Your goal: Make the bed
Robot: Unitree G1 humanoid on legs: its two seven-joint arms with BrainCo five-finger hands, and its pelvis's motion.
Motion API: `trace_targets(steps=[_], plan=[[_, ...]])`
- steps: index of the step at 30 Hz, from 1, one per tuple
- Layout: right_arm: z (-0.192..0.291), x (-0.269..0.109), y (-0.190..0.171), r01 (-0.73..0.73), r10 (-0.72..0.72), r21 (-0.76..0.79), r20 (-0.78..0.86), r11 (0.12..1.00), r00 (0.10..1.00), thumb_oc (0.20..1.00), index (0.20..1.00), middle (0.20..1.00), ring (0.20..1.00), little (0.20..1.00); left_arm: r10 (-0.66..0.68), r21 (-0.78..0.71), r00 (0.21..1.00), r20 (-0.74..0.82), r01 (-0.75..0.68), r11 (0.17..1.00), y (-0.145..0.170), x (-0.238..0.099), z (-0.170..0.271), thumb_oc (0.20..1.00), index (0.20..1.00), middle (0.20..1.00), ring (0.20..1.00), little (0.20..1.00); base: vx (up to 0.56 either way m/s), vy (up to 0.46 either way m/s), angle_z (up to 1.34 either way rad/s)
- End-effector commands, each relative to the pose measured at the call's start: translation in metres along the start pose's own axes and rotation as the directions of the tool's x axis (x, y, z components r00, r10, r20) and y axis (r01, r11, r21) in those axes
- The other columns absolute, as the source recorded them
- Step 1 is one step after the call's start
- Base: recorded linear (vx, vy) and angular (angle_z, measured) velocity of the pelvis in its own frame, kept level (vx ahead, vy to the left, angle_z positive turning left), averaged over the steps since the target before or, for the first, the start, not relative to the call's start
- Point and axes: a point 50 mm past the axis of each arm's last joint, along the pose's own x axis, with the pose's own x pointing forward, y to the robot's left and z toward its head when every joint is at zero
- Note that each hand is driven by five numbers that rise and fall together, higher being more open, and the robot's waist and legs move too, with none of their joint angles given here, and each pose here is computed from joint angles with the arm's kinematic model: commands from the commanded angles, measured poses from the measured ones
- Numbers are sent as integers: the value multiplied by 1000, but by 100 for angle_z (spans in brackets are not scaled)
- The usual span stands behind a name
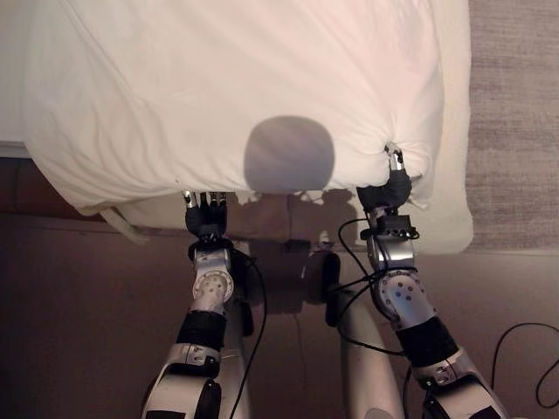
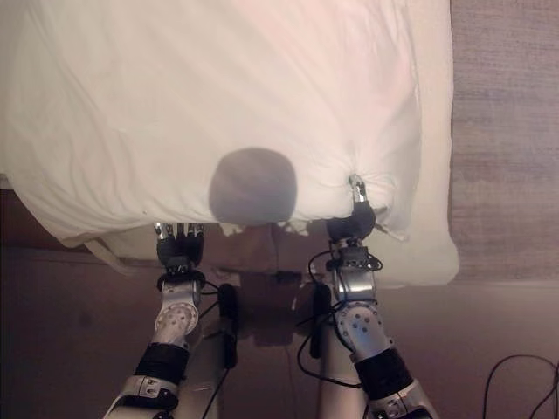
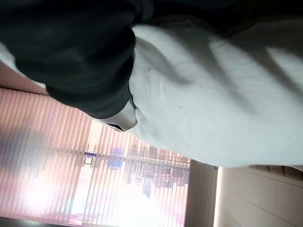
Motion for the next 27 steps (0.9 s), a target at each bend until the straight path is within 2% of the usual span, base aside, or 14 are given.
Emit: trace_targets(steps=[1,11,27], plan=[[28,-11,21,-184,183,-9,157,983,971,200,200,200,200,200,-136,4,990,-37,136,991,-9,-5,-3,1000,1000,1000,1000,1000,0,0,0],[34,-14,25,-212,213,-20,172,977,962,200,200,200,200,200,-162,5,981,-109,163,987,10,-29,-3,1000,1000,1000,1000,1000,0,0,0],[26,-15,23,-199,192,25,180,980,965,200,200,200,200,200,-277,-33,953,-125,275,961,-14,-23,-19,1000,1000,1000,1000,1000,0,0,0]])
